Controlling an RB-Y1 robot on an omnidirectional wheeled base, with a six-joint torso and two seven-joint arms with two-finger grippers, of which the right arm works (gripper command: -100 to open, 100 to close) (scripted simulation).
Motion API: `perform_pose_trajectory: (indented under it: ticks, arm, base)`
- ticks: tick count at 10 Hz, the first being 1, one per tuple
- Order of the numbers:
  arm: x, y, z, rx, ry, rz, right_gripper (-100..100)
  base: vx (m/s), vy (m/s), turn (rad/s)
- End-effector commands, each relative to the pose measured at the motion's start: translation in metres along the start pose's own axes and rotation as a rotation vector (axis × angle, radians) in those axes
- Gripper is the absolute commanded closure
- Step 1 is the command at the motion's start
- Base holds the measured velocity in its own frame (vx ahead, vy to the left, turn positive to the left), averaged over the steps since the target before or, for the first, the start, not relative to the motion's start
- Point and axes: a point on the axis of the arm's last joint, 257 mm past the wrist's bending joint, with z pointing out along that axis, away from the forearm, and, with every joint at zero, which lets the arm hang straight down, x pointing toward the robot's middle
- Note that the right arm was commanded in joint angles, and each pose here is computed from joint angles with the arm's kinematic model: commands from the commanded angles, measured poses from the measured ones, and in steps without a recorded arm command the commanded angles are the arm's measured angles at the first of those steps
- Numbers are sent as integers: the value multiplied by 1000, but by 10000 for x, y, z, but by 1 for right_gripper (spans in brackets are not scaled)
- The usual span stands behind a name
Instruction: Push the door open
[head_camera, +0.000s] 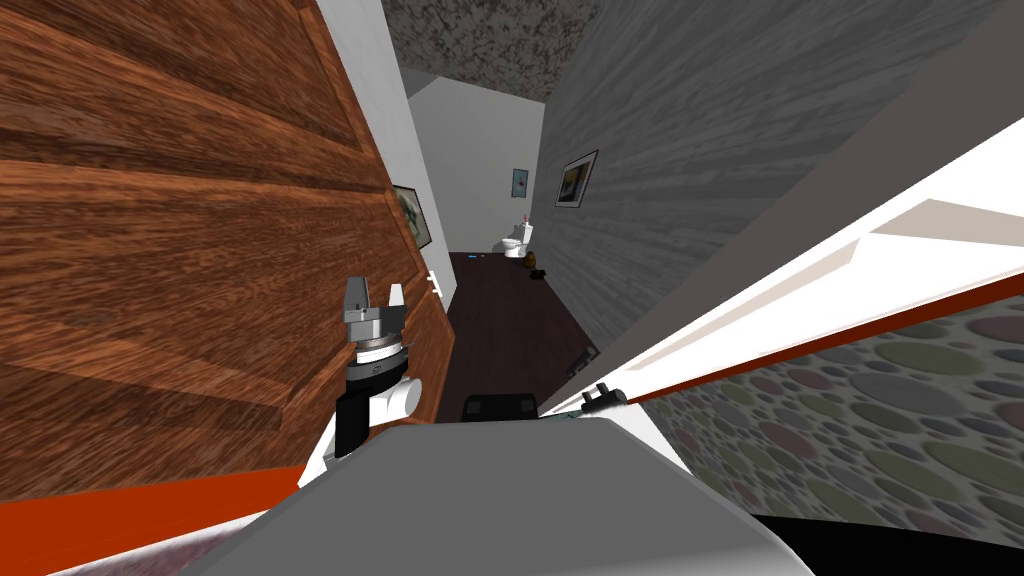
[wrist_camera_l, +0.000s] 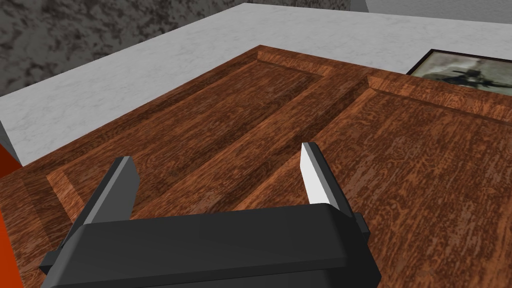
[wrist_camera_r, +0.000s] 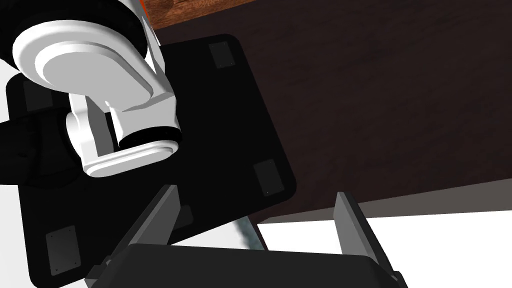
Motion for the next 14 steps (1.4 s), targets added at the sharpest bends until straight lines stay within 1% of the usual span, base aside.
perform_pose_trajectory:
  ticks: [1, 2, 3, 6, 7, 10, 11, 14]
  arm:
    - [55, 153, 12, -60, 26, 45, -100]
    - [90, 246, 10, -96, 42, 72, -100]
    - [95, 267, 7, -104, 44, 72, -100]
    - [198, 559, -30, -218, 98, 152, -100]
    - [202, 578, -35, -226, 100, 152, -100]
    - [297, 861, -111, -336, 160, 229, -100]
    - [301, 879, -118, -343, 163, 228, -100]
    - [378, 1109, -214, -435, 220, 287, -100]
  base:
    - [-36, -7, -5]
    - [-46, -2, -4]
    - [-34, 0, -2]
    - [-36, -1, -4]
    - [-28, 0, -1]
    - [-37, -2, -4]
    - [-34, -2, 0]
    - [-51, 3, -2]
